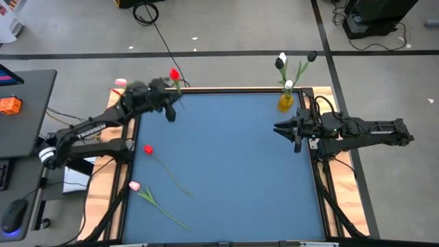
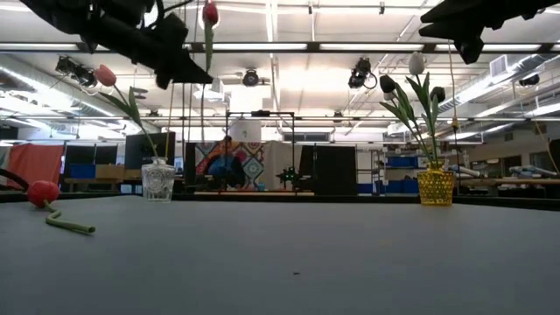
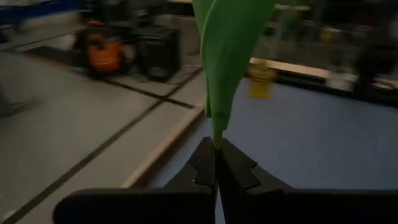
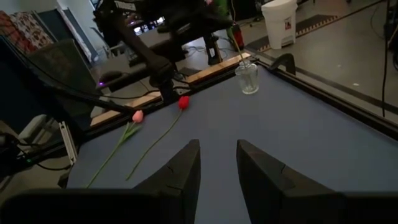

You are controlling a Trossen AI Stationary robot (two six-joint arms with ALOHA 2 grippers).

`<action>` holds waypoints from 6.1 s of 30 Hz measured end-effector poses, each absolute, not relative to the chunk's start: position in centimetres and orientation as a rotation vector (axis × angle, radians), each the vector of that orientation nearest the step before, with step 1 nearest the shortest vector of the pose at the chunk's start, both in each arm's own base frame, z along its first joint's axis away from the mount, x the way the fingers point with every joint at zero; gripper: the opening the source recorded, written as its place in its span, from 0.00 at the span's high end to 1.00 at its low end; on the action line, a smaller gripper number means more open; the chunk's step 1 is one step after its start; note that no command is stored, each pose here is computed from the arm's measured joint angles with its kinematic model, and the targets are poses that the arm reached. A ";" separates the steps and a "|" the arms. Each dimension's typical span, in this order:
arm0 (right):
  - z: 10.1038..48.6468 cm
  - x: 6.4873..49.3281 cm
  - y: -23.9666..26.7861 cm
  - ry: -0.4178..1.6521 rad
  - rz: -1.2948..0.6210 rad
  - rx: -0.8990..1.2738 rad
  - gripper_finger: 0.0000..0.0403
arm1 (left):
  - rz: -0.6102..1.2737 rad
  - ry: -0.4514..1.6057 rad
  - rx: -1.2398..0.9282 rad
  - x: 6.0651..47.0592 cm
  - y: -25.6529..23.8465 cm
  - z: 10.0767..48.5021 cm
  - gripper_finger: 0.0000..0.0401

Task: Sort flowers into vase by color
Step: Put the bottom red tulip into the transparent vase, then put the red tulip into the transparent vase

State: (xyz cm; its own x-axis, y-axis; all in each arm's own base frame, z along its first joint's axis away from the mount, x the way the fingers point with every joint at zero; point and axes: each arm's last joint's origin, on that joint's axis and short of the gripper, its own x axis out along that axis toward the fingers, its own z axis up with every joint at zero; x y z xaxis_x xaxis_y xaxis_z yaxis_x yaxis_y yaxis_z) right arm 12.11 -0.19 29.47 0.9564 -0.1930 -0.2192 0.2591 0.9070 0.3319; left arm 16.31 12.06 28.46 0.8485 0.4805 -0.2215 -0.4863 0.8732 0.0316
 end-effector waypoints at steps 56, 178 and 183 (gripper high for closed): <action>29.6 12.1 -0.2 0.172 -0.233 0.368 0.72 | 0.997 0.245 -0.379 10.6 15.3 28.8 0.79; 30.1 12.2 -0.2 0.121 -0.223 0.376 0.72 | 1.069 0.136 -0.462 13.5 4.6 31.6 1.00; 30.1 12.2 -0.2 0.121 -0.223 0.376 0.72 | 1.119 0.058 -0.171 13.4 5.9 35.3 1.00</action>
State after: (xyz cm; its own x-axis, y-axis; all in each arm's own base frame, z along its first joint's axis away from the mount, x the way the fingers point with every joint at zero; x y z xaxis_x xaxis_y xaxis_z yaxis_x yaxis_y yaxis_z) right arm 12.23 -0.19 30.09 0.9683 -0.1932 -0.1583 0.2380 0.9061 0.3497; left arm 13.42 5.85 35.34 0.4370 0.8897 -0.1320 -0.8986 0.4254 -0.1074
